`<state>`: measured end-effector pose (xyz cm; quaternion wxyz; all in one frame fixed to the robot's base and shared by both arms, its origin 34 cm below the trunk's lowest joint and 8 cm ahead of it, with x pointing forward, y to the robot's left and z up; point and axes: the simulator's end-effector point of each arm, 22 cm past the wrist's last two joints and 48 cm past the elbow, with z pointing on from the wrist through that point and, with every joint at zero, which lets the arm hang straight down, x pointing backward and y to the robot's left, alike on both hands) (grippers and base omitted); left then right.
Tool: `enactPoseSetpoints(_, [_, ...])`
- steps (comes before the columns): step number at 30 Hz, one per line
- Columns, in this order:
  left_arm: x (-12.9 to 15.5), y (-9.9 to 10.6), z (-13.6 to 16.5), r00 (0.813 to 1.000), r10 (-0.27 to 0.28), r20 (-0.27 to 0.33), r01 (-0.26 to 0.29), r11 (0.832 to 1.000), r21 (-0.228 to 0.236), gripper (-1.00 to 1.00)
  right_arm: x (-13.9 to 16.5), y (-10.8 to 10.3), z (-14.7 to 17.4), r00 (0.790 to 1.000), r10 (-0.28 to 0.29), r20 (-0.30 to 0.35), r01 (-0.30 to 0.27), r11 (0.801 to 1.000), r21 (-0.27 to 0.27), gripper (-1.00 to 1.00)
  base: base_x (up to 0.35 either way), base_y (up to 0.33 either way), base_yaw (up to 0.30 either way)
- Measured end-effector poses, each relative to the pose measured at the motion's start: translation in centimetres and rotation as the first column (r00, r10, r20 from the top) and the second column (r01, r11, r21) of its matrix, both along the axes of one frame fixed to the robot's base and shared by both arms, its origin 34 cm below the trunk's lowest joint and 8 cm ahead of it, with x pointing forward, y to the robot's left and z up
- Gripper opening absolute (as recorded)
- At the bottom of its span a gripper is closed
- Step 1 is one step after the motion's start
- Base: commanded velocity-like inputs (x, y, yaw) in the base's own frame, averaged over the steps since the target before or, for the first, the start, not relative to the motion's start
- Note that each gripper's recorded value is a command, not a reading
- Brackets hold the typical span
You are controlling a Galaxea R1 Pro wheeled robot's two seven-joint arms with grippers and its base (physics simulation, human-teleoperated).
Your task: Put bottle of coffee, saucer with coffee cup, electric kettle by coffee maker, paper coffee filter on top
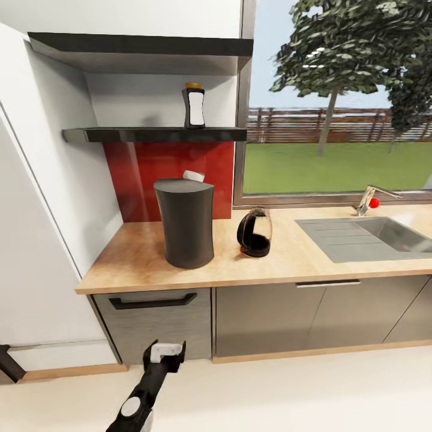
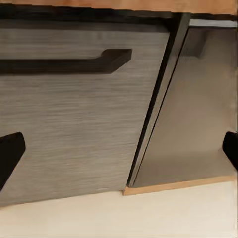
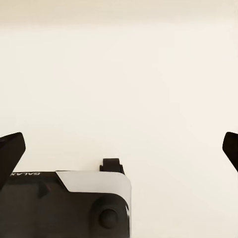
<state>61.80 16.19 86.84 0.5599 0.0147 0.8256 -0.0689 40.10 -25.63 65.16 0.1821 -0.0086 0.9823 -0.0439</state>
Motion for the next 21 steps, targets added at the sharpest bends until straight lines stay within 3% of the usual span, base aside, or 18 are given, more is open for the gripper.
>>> enactPoseSetpoints(2, [1.9, -1.0, 2.4, 0.999, -0.011, 0.052, 0.011, 1.000, -0.012, 1.00, 0.0, 0.0, 0.0, 1.000, 0.000, 0.000, 0.000, 1.000, 0.000, 1.00, 0.000, 0.000, 0.000])
enactPoseSetpoints(3, [4.3, -1.8, 6.4, 0.991, -0.016, 0.136, 0.019, 0.999, -0.026, 1.00, 0.0, 0.0, 0.0, 1.000, 0.000, 0.000, 0.000, 1.000, 0.000, 1.00, 0.000, 0.000, 0.000])
enactPoseSetpoints(4, [5.3, -2.0, 8.5, 0.984, -0.015, 0.178, 0.021, 0.999, -0.033, 1.00, 0.0, 0.0, 0.0, 1.000, 0.000, 0.000, 0.000, 1.000, 0.001, 1.00, 0.000, 0.000, 0.000])
enactPoseSetpoints(6, [7.5, -2.7, 15.2, 0.953, -0.008, 0.303, 0.028, 0.998, -0.061, 1.00, 0.0, 0.1, 0.0, 1.000, 0.001, 0.001, -0.001, 1.000, 0.002, 1.00, 0.000, 0.000, 0.000])
enactPoseSetpoints(9, [8.9, -3.6, 22.5, 0.913, 0.000, 0.407, 0.043, 0.995, -0.094, 1.00, 0.1, 0.0, 0.0, 1.000, 0.000, 0.004, 0.000, 1.000, 0.001, 1.00, 0.000, 0.000, 0.000])
enactPoseSetpoints(12, [10.5, -3.8, 27.9, 0.884, -0.001, 0.467, 0.054, 0.994, -0.100, 1.00, 0.7, -0.1, 0.3, 0.999, -0.002, 0.034, 0.001, 1.000, 0.001, 1.00, 0.000, 0.000, 0.000])
enactPoseSetpoints(21, [13.3, -5.1, 36.8, 0.834, -0.008, 0.552, 0.083, 0.991, -0.110, 1.00, 0.8, -0.1, 0.3, 0.999, -0.002, 0.045, 0.002, 1.000, 0.001, 1.00, 0.000, 0.000, 0.000])
